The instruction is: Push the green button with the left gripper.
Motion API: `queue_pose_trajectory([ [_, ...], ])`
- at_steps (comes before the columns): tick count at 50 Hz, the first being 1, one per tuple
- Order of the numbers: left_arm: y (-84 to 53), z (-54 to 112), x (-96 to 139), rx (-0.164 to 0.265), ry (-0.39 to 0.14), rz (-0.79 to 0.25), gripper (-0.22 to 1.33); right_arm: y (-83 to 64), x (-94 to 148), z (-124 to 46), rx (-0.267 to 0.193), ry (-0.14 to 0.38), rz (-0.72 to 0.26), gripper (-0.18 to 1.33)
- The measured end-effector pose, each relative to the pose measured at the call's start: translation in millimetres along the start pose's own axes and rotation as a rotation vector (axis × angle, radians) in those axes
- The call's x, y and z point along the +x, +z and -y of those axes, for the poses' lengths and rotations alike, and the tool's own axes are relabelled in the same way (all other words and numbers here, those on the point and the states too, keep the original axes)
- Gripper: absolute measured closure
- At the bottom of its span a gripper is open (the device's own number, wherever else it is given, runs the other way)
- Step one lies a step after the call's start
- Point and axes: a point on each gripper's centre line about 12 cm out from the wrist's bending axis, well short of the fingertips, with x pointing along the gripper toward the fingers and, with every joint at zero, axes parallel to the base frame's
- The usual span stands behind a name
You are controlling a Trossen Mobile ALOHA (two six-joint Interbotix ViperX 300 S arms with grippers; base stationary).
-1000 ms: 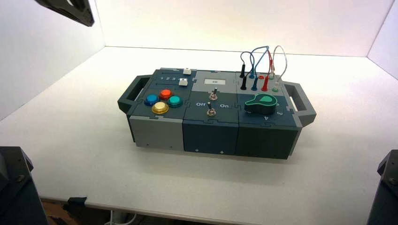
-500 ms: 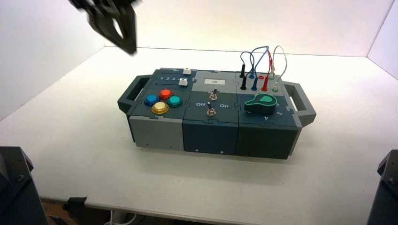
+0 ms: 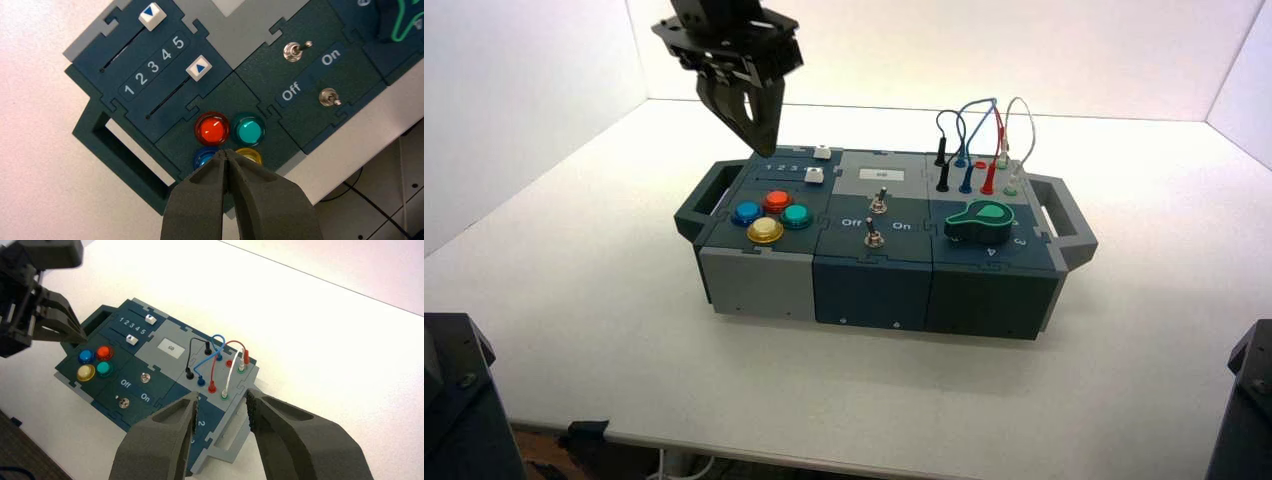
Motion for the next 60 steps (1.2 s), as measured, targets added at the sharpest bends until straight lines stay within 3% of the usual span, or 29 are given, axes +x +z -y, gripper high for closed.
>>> queue_pose_trajectory([
  [16, 9.4, 14.8, 15, 0.059, -0.018, -0.031, 1.27, -0.1, 0, 0.0, 0.0, 0.0, -0.002, 0.14],
  [37, 6.4, 23.3, 32, 0.085, -0.033, -0.087, 1.27, -0.5, 0, 0.0, 0.002, 0.0, -0.002, 0.14],
  [60, 4.4, 24.0, 43, 0.087, -0.036, -0.115, 1.27, -0.6, 1, 0.0, 0.002, 0.0, -0.003, 0.14],
])
